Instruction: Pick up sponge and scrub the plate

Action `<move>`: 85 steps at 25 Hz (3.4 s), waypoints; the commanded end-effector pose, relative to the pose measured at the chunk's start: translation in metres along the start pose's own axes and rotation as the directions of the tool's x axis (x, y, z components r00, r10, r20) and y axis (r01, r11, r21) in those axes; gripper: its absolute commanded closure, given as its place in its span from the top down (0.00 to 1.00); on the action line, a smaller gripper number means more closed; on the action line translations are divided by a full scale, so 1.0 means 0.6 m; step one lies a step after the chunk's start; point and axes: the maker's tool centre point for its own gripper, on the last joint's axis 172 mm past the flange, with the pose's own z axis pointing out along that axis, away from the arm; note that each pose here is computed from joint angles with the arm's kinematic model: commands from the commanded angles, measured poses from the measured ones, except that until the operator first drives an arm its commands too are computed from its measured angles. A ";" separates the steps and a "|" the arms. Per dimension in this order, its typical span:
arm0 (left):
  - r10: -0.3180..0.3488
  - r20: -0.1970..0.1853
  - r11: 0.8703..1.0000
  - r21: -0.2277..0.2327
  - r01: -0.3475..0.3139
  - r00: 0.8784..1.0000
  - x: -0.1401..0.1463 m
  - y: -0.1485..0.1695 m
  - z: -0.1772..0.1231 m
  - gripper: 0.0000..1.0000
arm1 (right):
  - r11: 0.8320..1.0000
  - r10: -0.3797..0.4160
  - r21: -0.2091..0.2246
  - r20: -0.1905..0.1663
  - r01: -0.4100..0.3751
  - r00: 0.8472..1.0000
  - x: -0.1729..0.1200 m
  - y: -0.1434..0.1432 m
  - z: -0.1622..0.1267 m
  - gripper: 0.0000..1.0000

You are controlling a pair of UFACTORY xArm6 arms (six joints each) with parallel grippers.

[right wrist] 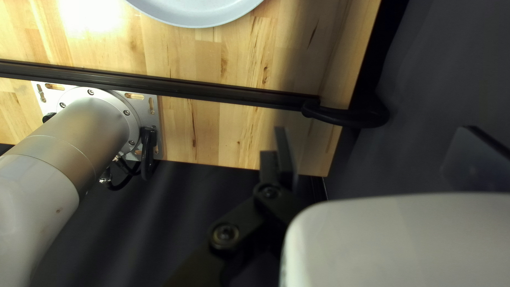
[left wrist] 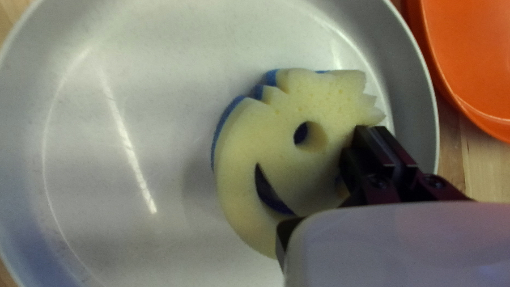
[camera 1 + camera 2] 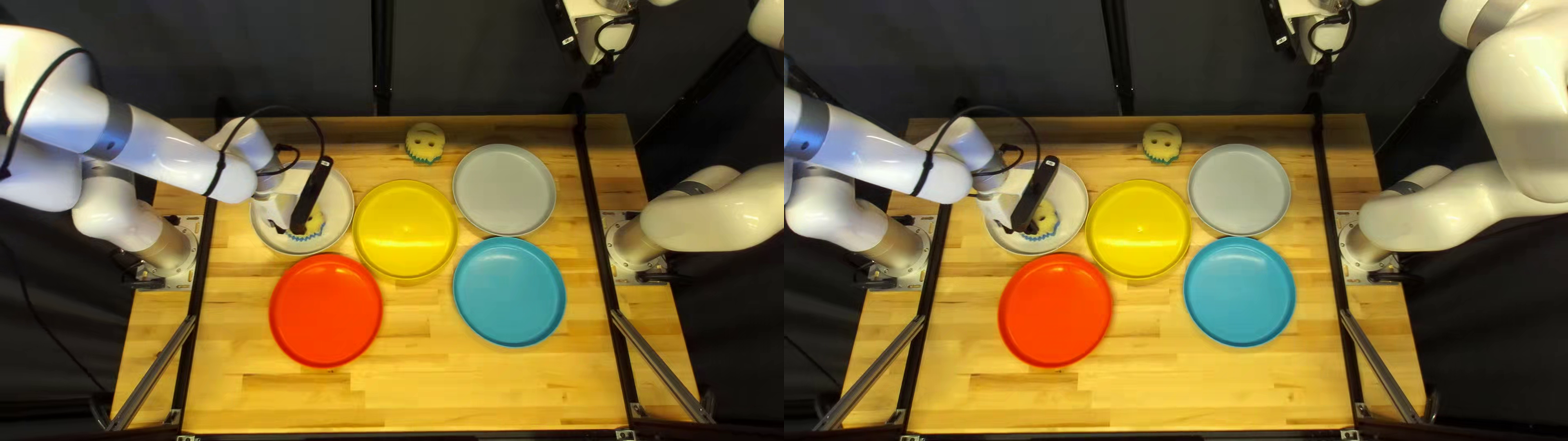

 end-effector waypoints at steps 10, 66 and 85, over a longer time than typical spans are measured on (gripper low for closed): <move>0.021 0.005 1.000 0.012 -0.022 1.000 -0.005 0.004 -0.016 0.00 | 1.000 0.000 0.000 0.000 0.000 1.000 0.000 0.000 0.000 1.00; -0.065 0.046 0.998 -0.013 0.066 0.997 -0.107 -0.073 -0.068 0.00 | 1.000 0.000 0.000 0.000 0.000 1.000 0.000 0.000 0.000 1.00; -0.035 0.051 0.999 -0.025 0.036 0.998 -0.110 -0.008 -0.058 0.00 | 1.000 0.000 0.000 0.000 0.000 1.000 0.000 0.000 0.000 1.00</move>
